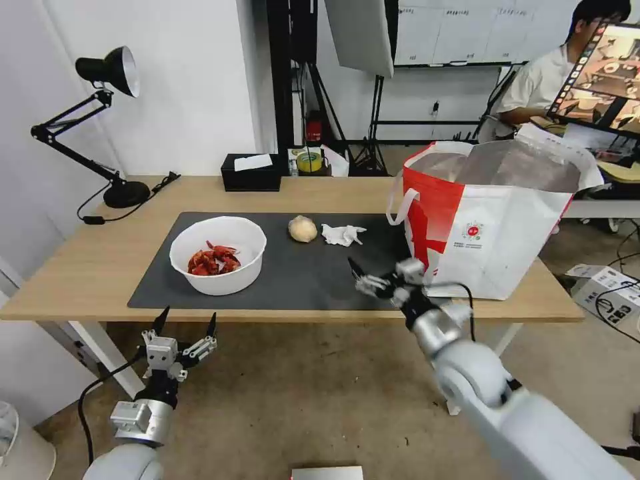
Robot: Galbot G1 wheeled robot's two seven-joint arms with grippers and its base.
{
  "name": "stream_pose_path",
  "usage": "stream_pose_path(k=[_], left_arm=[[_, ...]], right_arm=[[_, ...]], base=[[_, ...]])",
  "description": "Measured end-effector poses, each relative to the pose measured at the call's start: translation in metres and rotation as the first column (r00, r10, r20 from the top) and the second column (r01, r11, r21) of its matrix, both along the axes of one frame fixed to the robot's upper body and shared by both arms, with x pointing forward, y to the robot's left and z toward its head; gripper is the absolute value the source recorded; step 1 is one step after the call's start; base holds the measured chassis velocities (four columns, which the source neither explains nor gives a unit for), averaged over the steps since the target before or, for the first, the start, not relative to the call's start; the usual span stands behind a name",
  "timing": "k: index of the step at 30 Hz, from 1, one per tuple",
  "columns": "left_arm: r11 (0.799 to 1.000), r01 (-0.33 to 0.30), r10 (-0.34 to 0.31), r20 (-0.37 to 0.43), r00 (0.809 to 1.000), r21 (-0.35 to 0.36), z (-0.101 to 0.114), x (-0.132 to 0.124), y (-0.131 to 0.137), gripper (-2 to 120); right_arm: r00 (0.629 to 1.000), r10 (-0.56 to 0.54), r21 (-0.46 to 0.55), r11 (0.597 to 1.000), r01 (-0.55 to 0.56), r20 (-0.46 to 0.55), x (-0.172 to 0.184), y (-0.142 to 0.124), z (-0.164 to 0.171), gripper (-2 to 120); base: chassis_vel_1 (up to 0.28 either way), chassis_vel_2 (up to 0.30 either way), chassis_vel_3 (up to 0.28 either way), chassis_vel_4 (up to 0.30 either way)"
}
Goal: Pick up the trash from the table and place it into the takeout bag.
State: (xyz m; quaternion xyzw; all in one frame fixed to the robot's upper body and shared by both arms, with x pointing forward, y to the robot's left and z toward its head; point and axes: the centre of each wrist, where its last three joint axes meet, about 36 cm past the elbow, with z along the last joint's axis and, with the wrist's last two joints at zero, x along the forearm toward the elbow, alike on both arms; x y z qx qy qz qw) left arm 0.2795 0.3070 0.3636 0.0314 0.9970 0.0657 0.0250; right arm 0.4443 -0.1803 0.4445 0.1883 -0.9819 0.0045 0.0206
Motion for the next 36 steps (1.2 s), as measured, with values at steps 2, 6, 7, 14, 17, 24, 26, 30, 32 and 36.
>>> stream_pose_path(k=[2,6,7,14,17,24,26,30,32,36], left_arm=[[1.000,0.001,-0.001,-0.006,1.000,0.001,-0.002,0.000,0.000,100],[1.000,-0.001,0.001,-0.012,1.000,0.001,-0.005,0.001,0.000,100],[1.000,-0.002,0.002,-0.014,1.000,0.002,-0.006,0.000,0.000,100],[1.000,-0.010,0.011,-0.022,1.000,0.010,-0.007,-0.001,0.004,100],[1.000,-0.012,0.012,-0.022,1.000,0.009,-0.007,-0.001,0.004,100],[1.000,-0.013,0.013,-0.021,1.000,-0.003,-0.006,-0.003,0.002,100],[1.000,-0.013,0.013,-0.020,1.000,-0.004,-0.006,-0.003,0.001,100],[1.000,-0.012,0.013,-0.014,1.000,0.002,-0.003,-0.003,0.002,100],[1.000,-0.012,0.013,-0.012,1.000,0.004,-0.003,-0.003,0.002,100],[1.000,-0.012,0.012,-0.007,1.000,-0.001,-0.002,-0.002,0.003,100]], right_arm=[[0.997,-0.063,-0.017,0.998,0.062,-0.047,0.022,0.016,0.003,100],[0.984,-0.161,-0.058,0.986,0.157,-0.075,0.058,0.032,0.015,100],[0.981,-0.182,-0.071,0.982,0.177,-0.072,0.070,0.035,0.019,100],[0.955,-0.255,-0.090,0.966,0.244,-0.151,0.116,0.053,0.028,100],[0.940,-0.283,-0.094,0.958,0.269,-0.190,0.133,0.064,0.022,100],[0.908,-0.331,-0.124,0.943,0.309,-0.258,0.163,0.085,0.011,100],[0.904,-0.334,-0.130,0.942,0.310,-0.267,0.168,0.088,0.010,100],[0.895,-0.337,-0.158,0.940,0.303,-0.291,0.179,0.093,0.010,100],[0.893,-0.334,-0.168,0.941,0.295,-0.302,0.181,0.093,0.010,100],[0.892,-0.316,-0.181,0.946,0.270,-0.322,0.184,0.092,0.010,100]], base=[[0.000,0.000,0.000,0.000],[0.000,0.000,0.000,0.000],[0.000,0.000,0.000,0.000],[0.000,0.000,0.000,0.000],[0.000,0.000,0.000,0.000],[0.000,0.000,0.000,0.000],[0.000,0.000,0.000,0.000],[0.000,0.000,0.000,0.000],[0.000,0.000,0.000,0.000],[0.000,0.000,0.000,0.000]])
